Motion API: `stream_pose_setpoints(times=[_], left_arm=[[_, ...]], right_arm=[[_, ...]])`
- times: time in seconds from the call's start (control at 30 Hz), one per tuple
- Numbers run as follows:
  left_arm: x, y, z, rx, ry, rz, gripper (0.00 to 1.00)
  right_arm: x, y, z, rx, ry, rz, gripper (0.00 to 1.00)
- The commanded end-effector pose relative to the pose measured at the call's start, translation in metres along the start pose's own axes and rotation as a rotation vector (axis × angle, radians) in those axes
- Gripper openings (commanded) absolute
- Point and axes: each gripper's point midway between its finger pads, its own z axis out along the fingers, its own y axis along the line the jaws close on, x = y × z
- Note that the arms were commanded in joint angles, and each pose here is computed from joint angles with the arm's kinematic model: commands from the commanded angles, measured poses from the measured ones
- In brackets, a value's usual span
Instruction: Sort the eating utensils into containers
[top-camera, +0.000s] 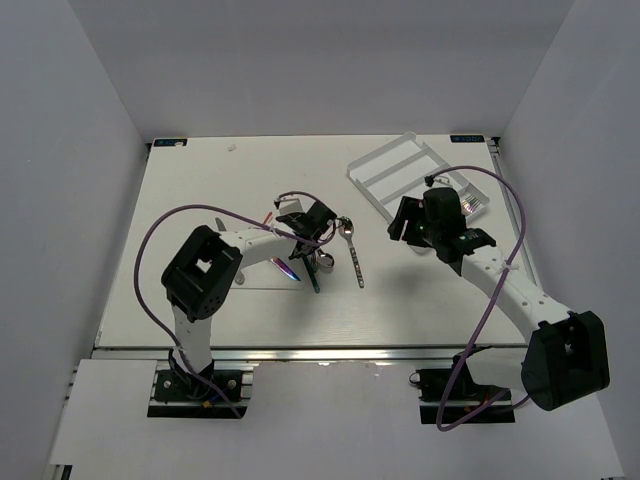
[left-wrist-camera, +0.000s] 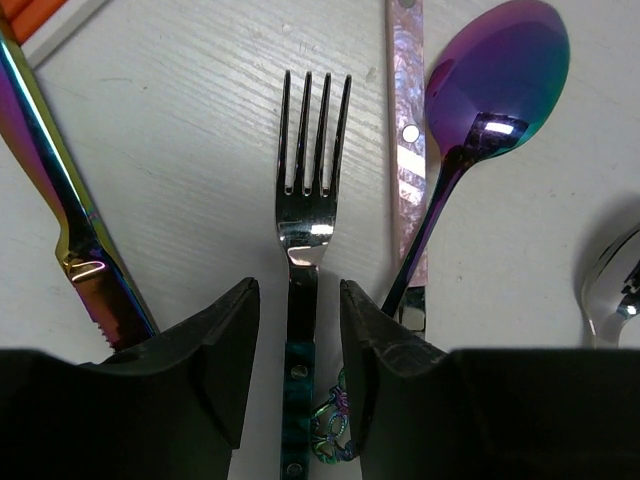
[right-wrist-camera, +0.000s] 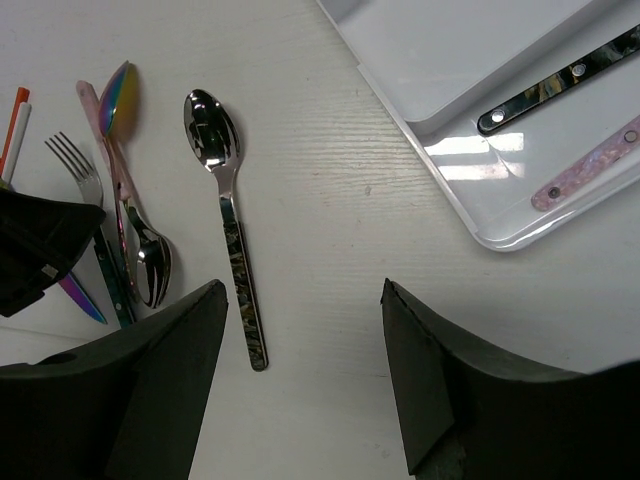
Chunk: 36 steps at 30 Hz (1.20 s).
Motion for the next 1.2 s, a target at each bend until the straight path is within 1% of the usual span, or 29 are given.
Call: stream_pose_setpoints(times=[0.0,0.2,0.27,0.3,0.43,0.57,0.6,0.63,0.73,0.83,0.87,1.03,1.07,1.17], left_arm=[[0.001,-0.009,-0.001,0.025,0.011,-0.017,0.47],[0.012,-0.004,0.002,0.013,0.031,-0.004,0.44],[0.014,-0.004,0.001,0.015,0.036,0.001,0.39],[0.014,-0.004,0.002,0.013,0.038,0.003,0.32],[0.012,-0.004,-0.001,0.02,0.037,0.004,0.16],[0.009,-0.005,-0.003,0.022,0.035,0.016,0.12],[0.01,-0.005,-0.003,0.021,0.038,0.024,0.08],[0.01,-0.004,-0.003,0.012,0.042,0.039,0.01],[0.004,0.001,-0.006,-0.012,0.025,0.048,0.0],[-0.01,0.005,-0.017,-0.009,-0.016,0.029,0.0],[-0.018,0.004,-0.025,0.009,-0.032,0.014,0.0],[-0.034,-0.001,-0.044,0.072,-0.069,-0.012,0.0],[-0.034,0.0,-0.046,0.076,-0.071,-0.012,0.0],[-0.038,0.0,-0.054,0.094,-0.077,-0.026,0.0]], right_arm=[[-0.005,0.002,0.002,-0.017,-0.022,-0.021,0.69],[-0.005,0.002,0.002,-0.017,-0.029,-0.017,0.69],[-0.004,0.001,0.002,-0.015,-0.032,-0.017,0.69],[-0.005,0.001,0.002,-0.016,-0.034,-0.017,0.69],[-0.006,0.001,0.002,-0.016,-0.034,-0.017,0.69],[-0.006,0.002,0.002,-0.021,-0.037,-0.017,0.69],[-0.007,0.002,0.002,-0.021,-0.039,-0.017,0.69],[-0.006,0.001,0.002,-0.019,-0.038,-0.016,0.69],[-0.004,0.003,0.004,-0.029,-0.035,-0.017,0.69],[0.003,0.012,0.006,-0.091,-0.006,-0.04,0.69],[0.005,0.027,0.004,-0.177,0.003,-0.05,0.68],[0.009,0.061,-0.005,-0.39,-0.004,-0.084,0.69],[0.01,0.074,-0.009,-0.472,-0.01,-0.098,0.69],[0.025,0.101,-0.019,-0.632,0.027,-0.121,0.7]])
